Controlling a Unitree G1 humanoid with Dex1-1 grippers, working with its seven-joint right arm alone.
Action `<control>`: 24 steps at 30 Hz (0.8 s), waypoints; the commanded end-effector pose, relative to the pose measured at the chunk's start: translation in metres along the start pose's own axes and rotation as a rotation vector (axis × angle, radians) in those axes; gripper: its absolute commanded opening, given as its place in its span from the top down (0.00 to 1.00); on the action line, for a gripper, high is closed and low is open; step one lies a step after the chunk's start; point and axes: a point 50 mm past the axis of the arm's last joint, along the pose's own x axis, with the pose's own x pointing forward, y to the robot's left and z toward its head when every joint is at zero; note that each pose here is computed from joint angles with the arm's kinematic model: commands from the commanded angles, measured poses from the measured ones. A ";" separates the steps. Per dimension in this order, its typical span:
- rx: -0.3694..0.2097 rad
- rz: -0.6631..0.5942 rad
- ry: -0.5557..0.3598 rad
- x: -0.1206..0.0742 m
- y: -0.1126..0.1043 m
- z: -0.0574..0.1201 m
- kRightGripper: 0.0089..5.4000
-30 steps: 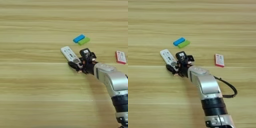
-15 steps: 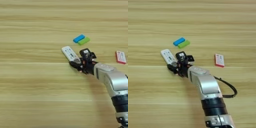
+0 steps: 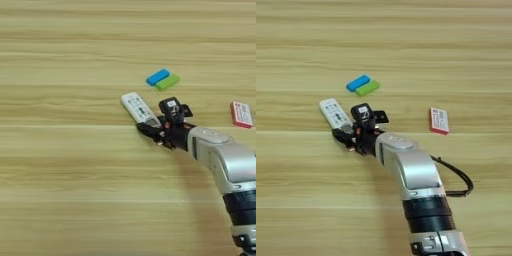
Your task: Move the objects on the table
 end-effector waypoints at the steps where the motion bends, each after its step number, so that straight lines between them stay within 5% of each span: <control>1: -0.029 -0.012 -0.100 -0.005 -0.002 0.024 0.46; 24: 0.034 -0.133 -0.281 -0.014 -0.021 0.047 0.46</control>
